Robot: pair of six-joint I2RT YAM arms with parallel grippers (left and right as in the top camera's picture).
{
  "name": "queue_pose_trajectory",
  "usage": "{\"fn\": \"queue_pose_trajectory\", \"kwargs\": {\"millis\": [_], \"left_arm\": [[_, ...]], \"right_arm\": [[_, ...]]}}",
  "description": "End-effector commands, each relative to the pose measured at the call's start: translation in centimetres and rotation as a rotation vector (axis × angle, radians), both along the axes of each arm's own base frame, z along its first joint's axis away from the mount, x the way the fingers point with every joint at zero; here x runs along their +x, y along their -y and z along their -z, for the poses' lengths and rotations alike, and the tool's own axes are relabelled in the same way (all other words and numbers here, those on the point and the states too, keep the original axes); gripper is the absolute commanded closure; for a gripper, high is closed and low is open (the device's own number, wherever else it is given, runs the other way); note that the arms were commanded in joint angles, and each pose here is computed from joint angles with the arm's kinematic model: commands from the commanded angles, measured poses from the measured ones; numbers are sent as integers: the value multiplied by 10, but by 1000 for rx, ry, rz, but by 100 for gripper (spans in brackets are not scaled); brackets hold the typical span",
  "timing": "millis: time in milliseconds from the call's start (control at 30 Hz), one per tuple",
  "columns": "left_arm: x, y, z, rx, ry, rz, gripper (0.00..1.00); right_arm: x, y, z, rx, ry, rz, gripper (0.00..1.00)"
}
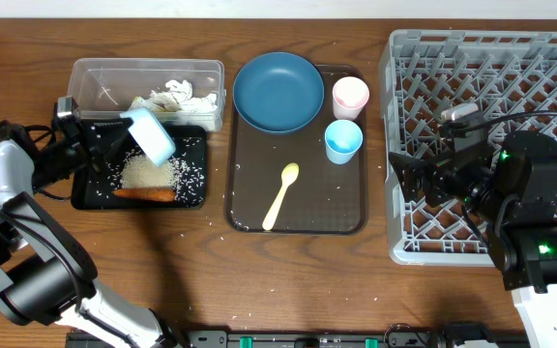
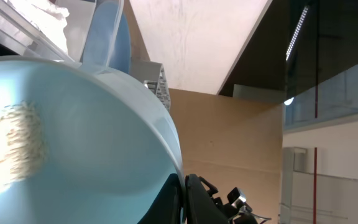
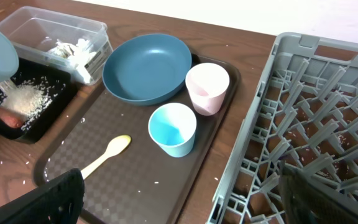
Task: Sort waste into correct bins and load items into the dishwasher rack
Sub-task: 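Tilt the rice bowl with the left gripper to pour rice onto the black tray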
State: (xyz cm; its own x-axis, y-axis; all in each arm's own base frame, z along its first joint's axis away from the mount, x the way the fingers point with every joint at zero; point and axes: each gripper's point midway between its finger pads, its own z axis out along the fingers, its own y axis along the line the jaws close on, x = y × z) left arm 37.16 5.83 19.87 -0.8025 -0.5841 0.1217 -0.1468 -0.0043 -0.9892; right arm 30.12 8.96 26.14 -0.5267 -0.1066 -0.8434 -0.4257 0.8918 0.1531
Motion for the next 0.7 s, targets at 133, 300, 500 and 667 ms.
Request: {"fn": "queue_pose_trajectory", "kwargs": {"millis": [133, 300, 500, 667], "left_arm": [[0, -3, -1, -38, -1, -14, 94], [1, -5, -1, -35, 1, -18, 94], [1, -19, 0, -59, -30, -53, 94], [-1, -19, -1, -77, -53, -57, 94]], "right_arm": [[2, 4, -9, 12, 14, 17, 2], [2, 4, -9, 12, 15, 17, 2], [2, 4, -9, 12, 15, 17, 2], [2, 4, -9, 12, 15, 17, 2]]}}
